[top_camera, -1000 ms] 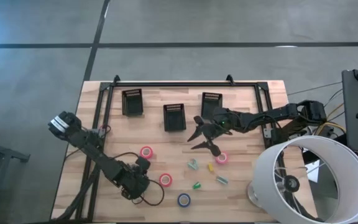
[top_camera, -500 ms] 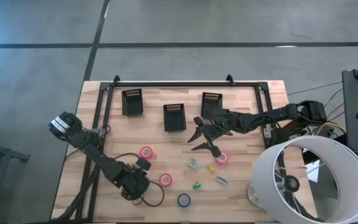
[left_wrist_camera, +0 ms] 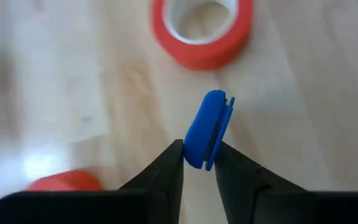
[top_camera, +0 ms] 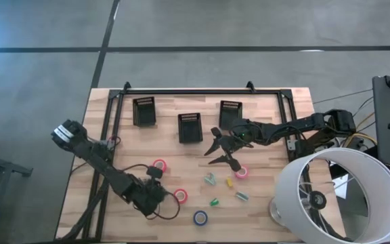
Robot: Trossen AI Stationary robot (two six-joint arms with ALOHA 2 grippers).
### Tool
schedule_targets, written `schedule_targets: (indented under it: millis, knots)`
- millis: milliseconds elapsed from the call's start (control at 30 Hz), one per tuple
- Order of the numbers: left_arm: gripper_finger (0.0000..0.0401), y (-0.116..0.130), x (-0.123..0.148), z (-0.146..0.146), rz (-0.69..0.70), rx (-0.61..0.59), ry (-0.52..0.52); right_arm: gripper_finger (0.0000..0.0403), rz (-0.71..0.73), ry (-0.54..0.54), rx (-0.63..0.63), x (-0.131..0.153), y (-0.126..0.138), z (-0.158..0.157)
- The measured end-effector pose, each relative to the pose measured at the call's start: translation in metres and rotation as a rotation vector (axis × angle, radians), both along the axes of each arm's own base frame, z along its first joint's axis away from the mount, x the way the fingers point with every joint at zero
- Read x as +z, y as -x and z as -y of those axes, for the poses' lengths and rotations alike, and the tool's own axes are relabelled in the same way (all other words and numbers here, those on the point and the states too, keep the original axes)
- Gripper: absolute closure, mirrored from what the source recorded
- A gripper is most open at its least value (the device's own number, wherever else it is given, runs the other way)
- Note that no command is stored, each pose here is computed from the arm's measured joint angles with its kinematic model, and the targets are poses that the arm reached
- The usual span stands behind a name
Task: Pick and place Stapler, Stapler remover, tape
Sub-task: Put the blue stapler into the left black bin
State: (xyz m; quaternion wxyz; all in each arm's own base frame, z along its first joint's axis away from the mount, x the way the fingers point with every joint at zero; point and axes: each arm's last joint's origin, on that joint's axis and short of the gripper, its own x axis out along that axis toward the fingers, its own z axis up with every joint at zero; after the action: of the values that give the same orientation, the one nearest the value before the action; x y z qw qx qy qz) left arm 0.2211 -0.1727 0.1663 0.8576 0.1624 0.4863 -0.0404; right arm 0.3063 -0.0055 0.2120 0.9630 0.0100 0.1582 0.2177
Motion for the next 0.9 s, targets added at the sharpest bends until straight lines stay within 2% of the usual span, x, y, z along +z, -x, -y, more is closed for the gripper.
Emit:
schedule_targets:
  millis: [167,367,467,600,767,900]
  knots:
    - [0.0316,0.009,0.027,-0.022,0.044,0.130,-0.090,0.0232,0.000,0.000,0.000,0.000,0.000,0.000]
    - [0.0316,0.019,0.054,-0.077,0.048,0.501,-0.053,0.0232,0.002,0.003,0.001,0.000,0.000,0.000]
    - [0.0316,0.023,0.062,-0.111,0.015,0.655,-0.077,0.0232,0.008,0.004,0.001,0.002,-0.001,0.000]
    - [0.0316,0.023,0.067,-0.153,-0.022,0.803,-0.112,0.0232,0.011,0.009,0.002,0.002,-0.001,0.000]
    - [0.0316,0.025,0.063,-0.204,-0.103,0.932,-0.171,0.0232,0.012,0.010,0.003,0.002,-0.001,0.000]
    - [0.0316,0.029,0.058,-0.241,-0.142,1.110,-0.152,0.0232,0.013,0.010,0.003,0.002,-0.001,0.000]
